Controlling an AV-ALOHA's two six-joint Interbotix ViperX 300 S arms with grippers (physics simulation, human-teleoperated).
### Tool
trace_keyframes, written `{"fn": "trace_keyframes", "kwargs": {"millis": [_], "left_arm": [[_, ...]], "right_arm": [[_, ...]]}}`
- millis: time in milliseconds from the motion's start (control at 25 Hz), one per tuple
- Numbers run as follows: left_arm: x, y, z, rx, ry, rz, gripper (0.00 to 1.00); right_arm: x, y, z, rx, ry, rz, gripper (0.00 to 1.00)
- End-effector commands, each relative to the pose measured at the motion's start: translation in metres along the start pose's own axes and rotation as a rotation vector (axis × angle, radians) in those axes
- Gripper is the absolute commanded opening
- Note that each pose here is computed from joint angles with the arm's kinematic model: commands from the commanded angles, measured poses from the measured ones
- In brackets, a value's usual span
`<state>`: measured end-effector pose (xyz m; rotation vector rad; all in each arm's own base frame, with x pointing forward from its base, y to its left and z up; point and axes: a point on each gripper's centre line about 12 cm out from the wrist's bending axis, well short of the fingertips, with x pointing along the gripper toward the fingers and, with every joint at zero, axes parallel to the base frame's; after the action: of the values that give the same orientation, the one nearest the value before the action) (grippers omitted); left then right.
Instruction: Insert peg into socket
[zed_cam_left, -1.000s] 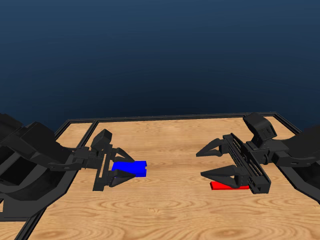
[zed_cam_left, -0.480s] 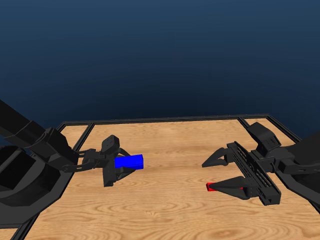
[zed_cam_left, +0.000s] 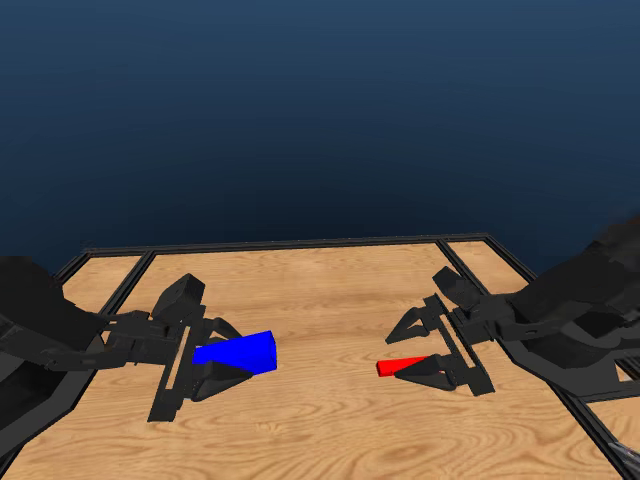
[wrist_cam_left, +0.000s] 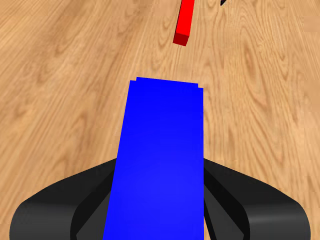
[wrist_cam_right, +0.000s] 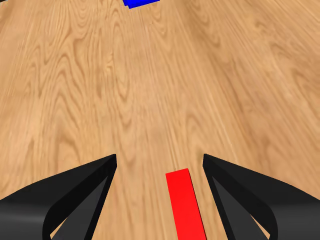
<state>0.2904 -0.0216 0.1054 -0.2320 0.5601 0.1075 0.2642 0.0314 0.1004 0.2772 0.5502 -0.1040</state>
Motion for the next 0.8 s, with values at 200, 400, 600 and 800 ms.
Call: {"fn": "trace_keyframes", "kwargs": {"millis": [200,400,600,800], "left_arm": [[-0.007,-0.053,0.055,0.047,-0.138,-0.148,0.00],[-0.011,-0.056,0.061,0.047,-0.162,-0.156,0.00],[-0.010,-0.057,0.065,0.038,-0.193,-0.145,0.00],[-0.010,-0.070,0.073,0.047,-0.192,-0.173,0.00]], "right_arm": [[-0.007,-0.008,-0.054,0.065,0.156,-0.061,1.00],[-0.004,-0.008,-0.066,0.087,0.147,-0.088,0.00],[0.002,0.002,-0.036,0.029,0.029,-0.073,0.00],[0.006,0.017,0.005,-0.038,-0.037,-0.036,0.00]]}}
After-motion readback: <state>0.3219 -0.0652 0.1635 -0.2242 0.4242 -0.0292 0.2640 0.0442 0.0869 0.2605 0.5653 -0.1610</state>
